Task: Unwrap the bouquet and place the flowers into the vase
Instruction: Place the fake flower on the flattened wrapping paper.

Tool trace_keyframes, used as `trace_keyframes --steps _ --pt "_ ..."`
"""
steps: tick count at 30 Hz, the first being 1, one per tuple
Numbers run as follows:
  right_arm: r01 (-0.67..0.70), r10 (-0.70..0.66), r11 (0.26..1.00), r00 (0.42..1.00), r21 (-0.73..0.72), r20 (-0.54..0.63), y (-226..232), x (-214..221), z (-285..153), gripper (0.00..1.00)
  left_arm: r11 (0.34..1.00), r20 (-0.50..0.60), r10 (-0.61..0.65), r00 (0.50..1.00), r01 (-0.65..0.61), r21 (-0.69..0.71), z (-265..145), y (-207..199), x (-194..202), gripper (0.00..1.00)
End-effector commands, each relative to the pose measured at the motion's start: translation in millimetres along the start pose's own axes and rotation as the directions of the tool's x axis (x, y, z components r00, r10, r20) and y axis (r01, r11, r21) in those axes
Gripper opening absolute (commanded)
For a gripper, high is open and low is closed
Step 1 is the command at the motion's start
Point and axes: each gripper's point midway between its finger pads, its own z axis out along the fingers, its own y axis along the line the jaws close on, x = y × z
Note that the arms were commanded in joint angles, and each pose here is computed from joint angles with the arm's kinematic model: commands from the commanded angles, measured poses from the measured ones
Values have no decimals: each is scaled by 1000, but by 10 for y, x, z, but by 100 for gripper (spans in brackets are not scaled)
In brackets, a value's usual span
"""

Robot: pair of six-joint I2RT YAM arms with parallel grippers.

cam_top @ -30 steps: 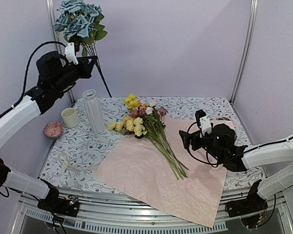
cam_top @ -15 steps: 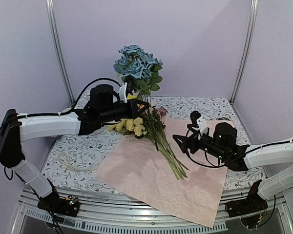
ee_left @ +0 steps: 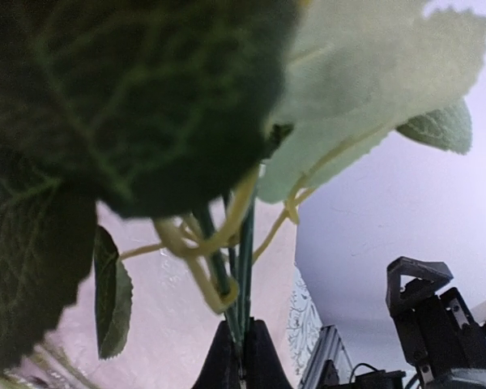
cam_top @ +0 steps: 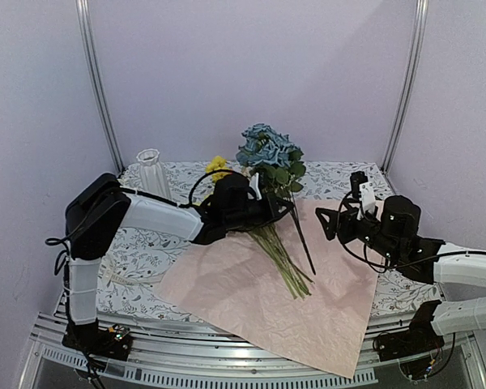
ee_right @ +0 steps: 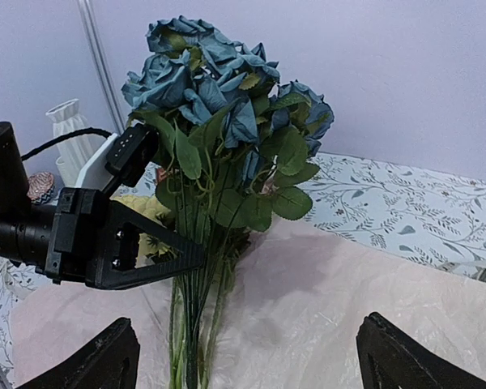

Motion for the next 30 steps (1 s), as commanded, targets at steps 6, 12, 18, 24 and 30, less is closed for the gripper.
trace_keyframes --steps 6,12,18,24,30 --pt "-116 126 990 984 79 -127 -221 190 -181 96 969 -60 -158 986 167 184 493 -1 111 0" --pt "-152 163 986 968 72 -193 -172 332 -86 96 956 -124 -273 954 283 74 614 387 233 46" --pt "-157 168 986 940 59 -298 -92 525 91 94 948 -132 -319 939 318 -30 448 494 364 71" --pt "-190 194 981 904 49 -380 -9 611 271 92 957 -107 -288 952 284 -55 184 364 344 94" --pt "-243 234 969 864 38 -446 39 741 404 84 974 -61 -222 973 219 -62 -165 177 238 94"
